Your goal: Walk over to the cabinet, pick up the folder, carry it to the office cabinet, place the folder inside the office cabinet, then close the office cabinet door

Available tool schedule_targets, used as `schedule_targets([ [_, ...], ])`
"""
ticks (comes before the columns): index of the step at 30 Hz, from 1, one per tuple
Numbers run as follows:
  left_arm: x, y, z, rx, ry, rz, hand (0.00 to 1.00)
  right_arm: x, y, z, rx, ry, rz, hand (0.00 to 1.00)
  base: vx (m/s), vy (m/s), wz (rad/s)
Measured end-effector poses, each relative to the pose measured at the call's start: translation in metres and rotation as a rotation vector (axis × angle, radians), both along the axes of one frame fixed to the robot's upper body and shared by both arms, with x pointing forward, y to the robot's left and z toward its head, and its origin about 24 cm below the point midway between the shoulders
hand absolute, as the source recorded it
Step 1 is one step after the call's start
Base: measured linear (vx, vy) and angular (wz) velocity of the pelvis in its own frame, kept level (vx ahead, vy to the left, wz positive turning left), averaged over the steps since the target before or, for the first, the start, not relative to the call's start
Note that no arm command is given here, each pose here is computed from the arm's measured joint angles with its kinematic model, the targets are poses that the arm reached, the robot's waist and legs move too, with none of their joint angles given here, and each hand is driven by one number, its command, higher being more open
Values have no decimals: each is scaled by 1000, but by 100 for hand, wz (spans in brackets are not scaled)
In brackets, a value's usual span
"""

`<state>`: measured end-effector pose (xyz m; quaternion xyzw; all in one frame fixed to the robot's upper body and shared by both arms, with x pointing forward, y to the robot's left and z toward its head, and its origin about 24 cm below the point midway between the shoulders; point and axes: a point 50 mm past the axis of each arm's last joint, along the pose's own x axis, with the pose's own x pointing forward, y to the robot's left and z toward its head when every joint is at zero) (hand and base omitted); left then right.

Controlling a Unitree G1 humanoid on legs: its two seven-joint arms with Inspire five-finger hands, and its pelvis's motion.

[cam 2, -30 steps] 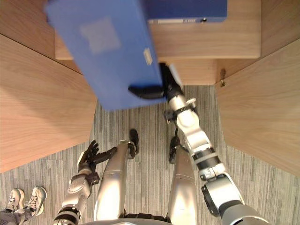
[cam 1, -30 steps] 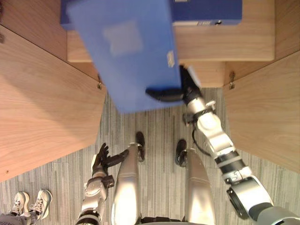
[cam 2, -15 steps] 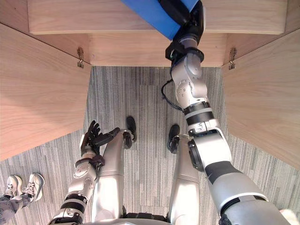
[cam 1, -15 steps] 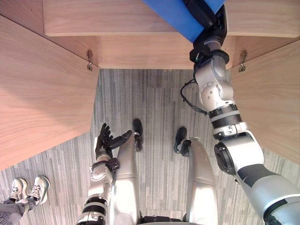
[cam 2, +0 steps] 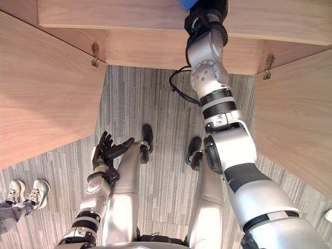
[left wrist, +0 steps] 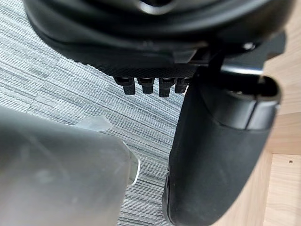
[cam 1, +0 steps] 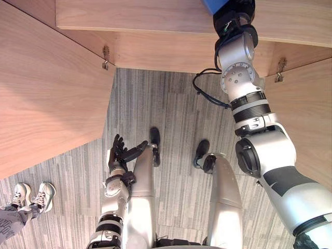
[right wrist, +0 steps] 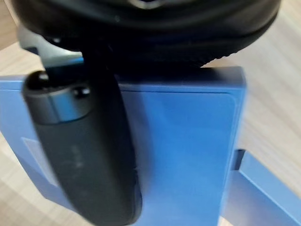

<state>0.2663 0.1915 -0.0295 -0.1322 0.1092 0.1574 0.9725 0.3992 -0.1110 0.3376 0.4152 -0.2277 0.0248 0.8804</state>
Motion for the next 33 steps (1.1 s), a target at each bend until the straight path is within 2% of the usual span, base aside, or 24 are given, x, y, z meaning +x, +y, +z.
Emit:
schedule_targets([
  [7,1,-3,1,-6,-5,-5,100,-7,4,9,-42,-62,-3,100,0,0,0],
  [15,1,-14,-2,-12,1,-54,100,-21,23,16,-260,-215,7,100,1,-1,0],
  [22,1,-19,-4,-22,9,-74,100,-19,22,7,-279,-192,1,100,2,-9,0],
  [28,1,-21,-5,-36,13,-64,100,-15,-3,-8,-95,-99,-81,100,-11,-30,-4],
  [33,0,-22,-6,-42,21,-49,100,-15,-33,-25,-98,-34,-255,100,-27,-25,-7],
])
